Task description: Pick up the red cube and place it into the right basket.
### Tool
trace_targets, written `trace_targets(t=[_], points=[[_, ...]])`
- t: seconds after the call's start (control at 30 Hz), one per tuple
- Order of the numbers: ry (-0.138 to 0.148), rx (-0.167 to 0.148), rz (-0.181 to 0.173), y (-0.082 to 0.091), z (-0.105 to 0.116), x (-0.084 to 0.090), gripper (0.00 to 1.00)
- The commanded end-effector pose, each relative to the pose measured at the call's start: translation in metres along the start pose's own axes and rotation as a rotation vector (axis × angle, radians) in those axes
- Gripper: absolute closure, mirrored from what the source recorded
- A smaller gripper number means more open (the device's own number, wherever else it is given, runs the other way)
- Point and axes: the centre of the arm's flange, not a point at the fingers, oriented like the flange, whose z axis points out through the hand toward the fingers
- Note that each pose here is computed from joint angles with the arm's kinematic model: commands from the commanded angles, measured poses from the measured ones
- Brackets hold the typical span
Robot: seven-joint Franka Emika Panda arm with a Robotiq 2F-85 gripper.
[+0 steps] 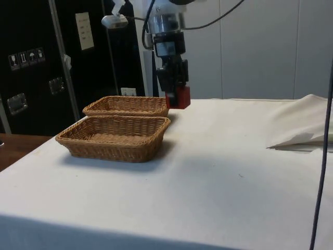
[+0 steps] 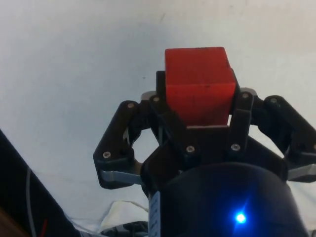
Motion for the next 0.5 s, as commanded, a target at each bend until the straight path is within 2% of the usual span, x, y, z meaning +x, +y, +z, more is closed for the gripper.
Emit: trace_targets(t=[0.0,0.47], points=[[-0.008,-0.005,0.0,0.006,-0.001,0.005,0.99],[0.011,-0.021,0.017,0.037,-0.001,0.032,0.99]])
